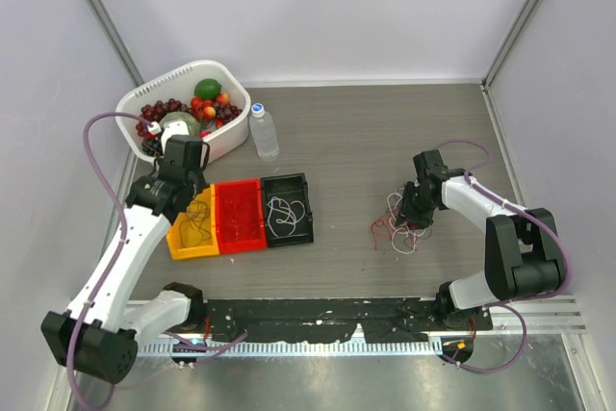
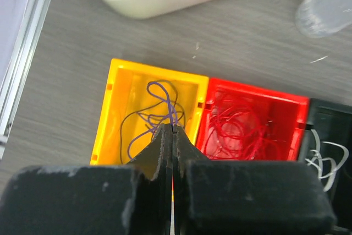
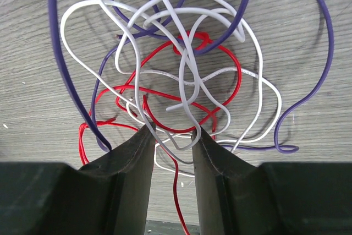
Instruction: Untangle the cables
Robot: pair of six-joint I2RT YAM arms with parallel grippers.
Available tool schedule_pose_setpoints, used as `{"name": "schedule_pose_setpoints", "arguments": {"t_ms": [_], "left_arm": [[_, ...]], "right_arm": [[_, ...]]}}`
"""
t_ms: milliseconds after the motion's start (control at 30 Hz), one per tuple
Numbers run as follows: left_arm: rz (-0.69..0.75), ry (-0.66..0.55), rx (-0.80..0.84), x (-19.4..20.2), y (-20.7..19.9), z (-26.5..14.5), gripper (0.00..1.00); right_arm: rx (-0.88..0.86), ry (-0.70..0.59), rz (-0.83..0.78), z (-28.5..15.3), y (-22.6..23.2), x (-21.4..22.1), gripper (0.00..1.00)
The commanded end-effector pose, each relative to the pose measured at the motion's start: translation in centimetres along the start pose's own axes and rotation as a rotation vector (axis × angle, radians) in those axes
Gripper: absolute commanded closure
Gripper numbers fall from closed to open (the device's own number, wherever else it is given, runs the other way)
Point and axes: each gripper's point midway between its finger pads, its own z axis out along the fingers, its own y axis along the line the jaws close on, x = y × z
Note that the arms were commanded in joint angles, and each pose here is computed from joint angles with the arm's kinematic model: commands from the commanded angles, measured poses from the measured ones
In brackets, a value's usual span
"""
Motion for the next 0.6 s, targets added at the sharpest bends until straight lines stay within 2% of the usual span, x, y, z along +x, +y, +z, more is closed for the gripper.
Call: {"name": "schedule_pose_setpoints", "arguments": {"t_ms": [0, 100, 133, 200, 267, 300, 333, 400, 567], "left_arm": [[-0.023, 0.041, -0.008, 0.9, 0.1, 2.4, 1.0], [-0.034, 0.076, -0.061, 2.0, 0.7, 3.3, 1.0], [-0.041, 0.083, -0.077, 2.2, 0.9, 3.3, 0.97], [-0.058, 0.087, -0.104, 2.0, 1.2, 3.2, 0.74], [-0.092, 0.08, -0.095, 1.6, 1.0, 2.8, 0.39], [-0.106, 0.079, -0.066, 1.3, 0.4, 2.6, 0.32], [-0.123, 0.072, -0.031, 1.0, -0.1, 2.3, 0.3], [-0.156, 0.062, 0.028, 0.1, -1.2, 1.7, 0.31], [-0.2, 0.031, 0.326, -1.5, -7.1, -0.9, 0.52]], "right_arm": [[-0.016, -0.033, -0.015, -0.3, 0.4, -0.8, 0.61], [-0.012, -0.032, -0.015, -0.3, 0.3, -0.8, 0.61], [-0.013, -0.034, -0.017, -0.3, 0.3, -0.8, 0.61], [-0.014, -0.032, -0.015, -0.4, 0.3, -0.7, 0.6], [-0.016, -0.039, -0.019, -0.5, 0.4, -0.9, 0.59], [-0.02, -0.041, -0.025, -0.5, 0.5, -0.9, 0.56], [-0.029, -0.045, -0.029, -0.6, 0.7, -1.0, 0.54], [-0.056, -0.028, -0.048, -0.5, 1.2, -0.7, 0.51], [-0.174, 0.003, -0.106, -0.8, 3.9, 0.6, 0.52]]}}
